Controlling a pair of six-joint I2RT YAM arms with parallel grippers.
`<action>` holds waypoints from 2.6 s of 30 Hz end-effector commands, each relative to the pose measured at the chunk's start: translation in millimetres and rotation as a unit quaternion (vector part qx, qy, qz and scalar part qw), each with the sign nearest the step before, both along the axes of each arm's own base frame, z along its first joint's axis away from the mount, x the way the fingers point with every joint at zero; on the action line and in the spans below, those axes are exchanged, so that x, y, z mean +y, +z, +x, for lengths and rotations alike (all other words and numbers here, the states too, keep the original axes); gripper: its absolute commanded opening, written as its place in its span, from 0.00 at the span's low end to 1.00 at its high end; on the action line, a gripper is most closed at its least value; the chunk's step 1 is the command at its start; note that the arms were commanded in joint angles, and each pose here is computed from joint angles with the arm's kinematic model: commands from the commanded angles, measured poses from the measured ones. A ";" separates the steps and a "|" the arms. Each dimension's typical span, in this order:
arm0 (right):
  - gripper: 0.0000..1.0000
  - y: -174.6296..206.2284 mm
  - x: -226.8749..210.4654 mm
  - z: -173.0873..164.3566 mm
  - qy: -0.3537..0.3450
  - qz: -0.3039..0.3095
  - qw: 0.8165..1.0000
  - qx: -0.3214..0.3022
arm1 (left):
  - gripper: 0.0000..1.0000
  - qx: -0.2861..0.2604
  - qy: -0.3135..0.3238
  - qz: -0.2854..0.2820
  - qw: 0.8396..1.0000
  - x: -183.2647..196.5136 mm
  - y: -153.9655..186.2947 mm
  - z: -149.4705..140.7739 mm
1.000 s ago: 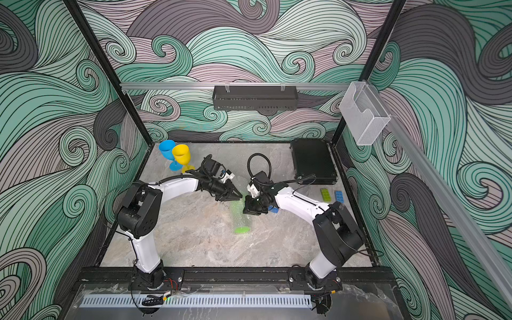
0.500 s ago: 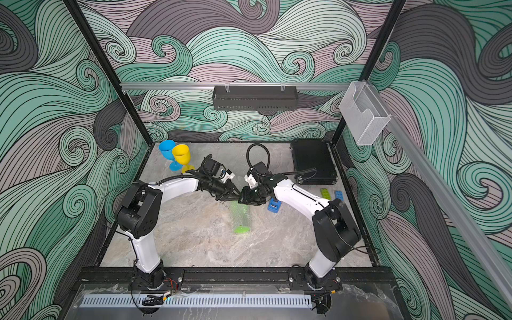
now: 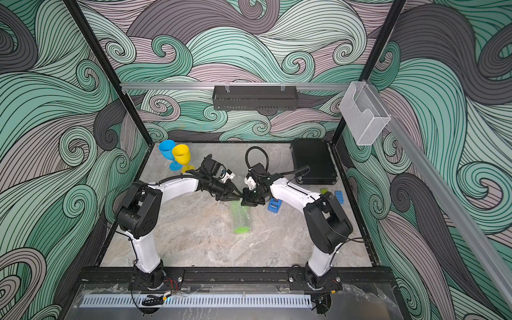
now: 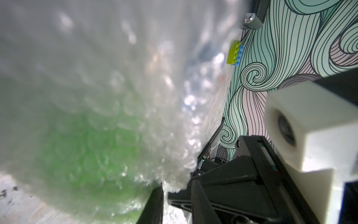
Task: Wrap wine glasses in bubble wrap
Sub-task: Wrap the wine glass in bubble wrap.
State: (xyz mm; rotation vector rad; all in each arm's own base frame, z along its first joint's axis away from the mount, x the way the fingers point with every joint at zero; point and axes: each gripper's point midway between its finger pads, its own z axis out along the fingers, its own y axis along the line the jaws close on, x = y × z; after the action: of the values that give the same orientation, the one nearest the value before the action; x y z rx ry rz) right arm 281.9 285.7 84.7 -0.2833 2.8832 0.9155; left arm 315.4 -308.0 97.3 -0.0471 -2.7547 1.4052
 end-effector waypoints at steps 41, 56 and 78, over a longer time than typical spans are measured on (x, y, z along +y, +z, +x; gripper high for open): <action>0.00 -22.9 -0.4 -7.9 -0.022 0.029 0.999 0.040 | 0.86 -0.013 0.034 0.112 0.993 38.3 -24.7 8.1; 0.00 -10.7 -1.3 -14.4 -0.021 0.039 0.998 0.038 | 0.63 0.009 0.014 0.167 0.986 49.2 -62.0 -1.6; 0.51 6.5 -34.8 -17.3 -0.050 0.029 0.998 0.013 | 0.62 -0.003 -0.035 0.180 0.983 41.5 -73.5 -12.7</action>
State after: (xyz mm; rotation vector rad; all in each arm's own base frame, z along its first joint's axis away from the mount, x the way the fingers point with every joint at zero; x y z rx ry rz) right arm 262.8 255.0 88.5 -0.1113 2.8700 1.0105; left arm 321.0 -283.5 64.2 -0.1583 -2.9388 1.1204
